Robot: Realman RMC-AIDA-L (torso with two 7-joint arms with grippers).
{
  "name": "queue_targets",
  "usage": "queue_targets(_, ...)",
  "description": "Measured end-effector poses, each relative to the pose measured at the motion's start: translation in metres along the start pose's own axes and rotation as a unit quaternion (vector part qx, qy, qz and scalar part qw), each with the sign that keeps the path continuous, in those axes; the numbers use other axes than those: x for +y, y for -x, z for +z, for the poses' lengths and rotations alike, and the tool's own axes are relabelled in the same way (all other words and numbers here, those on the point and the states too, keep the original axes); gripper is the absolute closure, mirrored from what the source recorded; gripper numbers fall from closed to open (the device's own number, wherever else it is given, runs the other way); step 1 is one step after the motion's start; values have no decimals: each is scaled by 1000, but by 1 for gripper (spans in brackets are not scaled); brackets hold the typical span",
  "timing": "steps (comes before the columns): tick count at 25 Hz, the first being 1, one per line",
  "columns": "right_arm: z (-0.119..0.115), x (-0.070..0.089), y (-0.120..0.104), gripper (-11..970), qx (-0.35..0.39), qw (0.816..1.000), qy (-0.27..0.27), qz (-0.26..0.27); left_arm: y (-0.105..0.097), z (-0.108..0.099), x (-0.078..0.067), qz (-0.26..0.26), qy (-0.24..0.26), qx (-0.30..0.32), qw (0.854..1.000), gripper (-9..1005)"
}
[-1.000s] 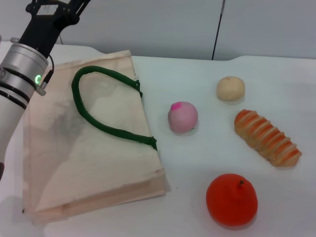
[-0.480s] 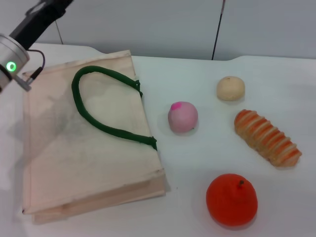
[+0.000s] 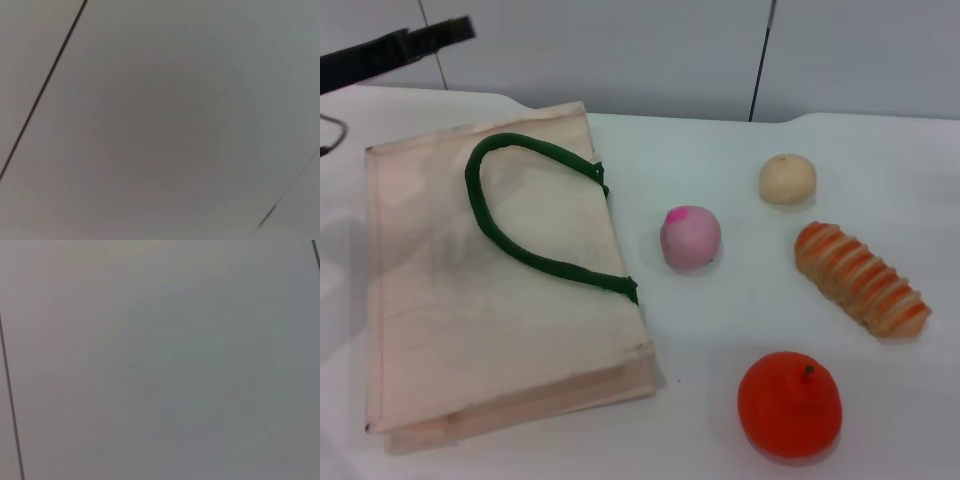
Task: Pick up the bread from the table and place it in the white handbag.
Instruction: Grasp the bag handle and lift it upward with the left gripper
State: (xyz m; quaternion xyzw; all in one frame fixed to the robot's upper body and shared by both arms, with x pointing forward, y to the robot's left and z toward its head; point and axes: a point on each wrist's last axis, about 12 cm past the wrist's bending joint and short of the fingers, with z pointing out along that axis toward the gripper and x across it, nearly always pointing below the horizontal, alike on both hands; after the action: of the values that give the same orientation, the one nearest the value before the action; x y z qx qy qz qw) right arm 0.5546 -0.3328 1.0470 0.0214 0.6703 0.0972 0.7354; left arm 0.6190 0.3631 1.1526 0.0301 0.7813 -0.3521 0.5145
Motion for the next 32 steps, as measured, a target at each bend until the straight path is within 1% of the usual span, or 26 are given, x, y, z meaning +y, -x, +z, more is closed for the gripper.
queue_targets(3,-2,-4,0,77,2,1000,-4,-6,8,-16,1,-13,15,35,999,155)
queue_targets(6,-3,-7,1,78,3,1000,-7,-10,11,-27,2,-26,26,68,997,155)
queue_targets(8,-3,-7,1,79,2,1000,-7,-10,10,-31,4,-31,43,97,994,156)
queue_targets(9,-3,-7,1,79,2,1000,-7,-10,9,-31,5,-34,53,117,991,156)
queue_targets(11,-2,-7,2,79,1,1000,-6,-10,7,-29,6,-36,63,139,988,156)
queue_targets(15,0,-6,2,81,0,1000,-5,-10,1,-11,5,-29,78,168,982,157)
queue_targets(20,2,-4,3,82,-1,1000,-3,-9,-8,15,3,-24,81,192,978,158)
queue_targets(23,2,-4,3,83,-2,1000,-3,-8,-12,23,4,-27,83,193,977,158)
queue_targets(32,4,-2,4,86,-3,1000,0,-7,-17,37,6,-27,104,186,977,159)
